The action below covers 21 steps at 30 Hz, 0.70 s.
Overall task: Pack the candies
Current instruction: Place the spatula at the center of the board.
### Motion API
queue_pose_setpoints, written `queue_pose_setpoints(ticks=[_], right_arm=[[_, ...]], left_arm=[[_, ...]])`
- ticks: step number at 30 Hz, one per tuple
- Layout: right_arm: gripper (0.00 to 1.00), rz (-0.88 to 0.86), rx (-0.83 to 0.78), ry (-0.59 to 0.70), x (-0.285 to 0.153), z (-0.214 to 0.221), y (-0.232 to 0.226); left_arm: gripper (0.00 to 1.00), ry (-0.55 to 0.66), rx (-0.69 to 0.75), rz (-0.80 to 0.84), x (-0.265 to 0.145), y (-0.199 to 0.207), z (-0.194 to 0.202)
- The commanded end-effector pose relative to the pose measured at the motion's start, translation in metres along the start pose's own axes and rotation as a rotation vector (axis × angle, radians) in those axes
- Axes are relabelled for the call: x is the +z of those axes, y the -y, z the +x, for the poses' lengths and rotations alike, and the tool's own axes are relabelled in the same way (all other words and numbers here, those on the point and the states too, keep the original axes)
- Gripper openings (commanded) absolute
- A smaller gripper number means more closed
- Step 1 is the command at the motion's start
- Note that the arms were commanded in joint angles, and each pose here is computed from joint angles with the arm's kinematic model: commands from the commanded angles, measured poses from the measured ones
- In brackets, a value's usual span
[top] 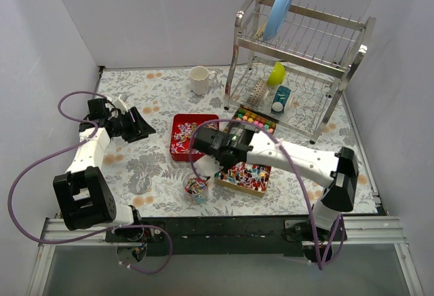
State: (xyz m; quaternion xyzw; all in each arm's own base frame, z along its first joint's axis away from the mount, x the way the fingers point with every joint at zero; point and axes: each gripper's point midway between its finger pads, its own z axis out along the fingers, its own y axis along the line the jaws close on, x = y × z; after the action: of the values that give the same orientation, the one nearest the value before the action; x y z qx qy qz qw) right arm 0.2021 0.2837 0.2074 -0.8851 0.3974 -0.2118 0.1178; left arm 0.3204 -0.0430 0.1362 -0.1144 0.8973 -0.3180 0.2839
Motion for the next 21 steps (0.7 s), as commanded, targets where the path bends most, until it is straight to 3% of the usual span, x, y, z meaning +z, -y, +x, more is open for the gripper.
queue_pose_setpoints(ticks=[1, 3, 9, 11, 15, 21], right_arm=[[0.01, -0.041, 0.349, 0.014, -0.006, 0.082, -0.026], [0.01, -0.1, 0.6, 0.04, 0.011, 0.123, -0.053], [0.01, -0.062, 1.095, 0.111, 0.035, 0.182, -0.107], [0.01, -0.11, 1.164, 0.116, 0.049, 0.178, -0.134], [0.01, -0.034, 1.316, 0.094, 0.074, 0.189, -0.163], [0.01, -0.096, 1.379, 0.061, 0.118, 0.176, -0.204]], left_arm=[[0.44, -0.001, 0.007, 0.037, -0.003, 0.006, -0.001], [0.45, -0.011, 0.009, 0.037, -0.001, 0.005, 0.001], [0.5, -0.035, 0.101, 0.053, -0.001, 0.003, 0.007], [0.51, -0.053, 0.1, 0.049, -0.002, 0.002, 0.008], [0.53, -0.074, 0.098, 0.053, -0.003, 0.003, 0.009], [0.67, -0.134, 0.102, -0.05, -0.01, -0.013, 0.018]])
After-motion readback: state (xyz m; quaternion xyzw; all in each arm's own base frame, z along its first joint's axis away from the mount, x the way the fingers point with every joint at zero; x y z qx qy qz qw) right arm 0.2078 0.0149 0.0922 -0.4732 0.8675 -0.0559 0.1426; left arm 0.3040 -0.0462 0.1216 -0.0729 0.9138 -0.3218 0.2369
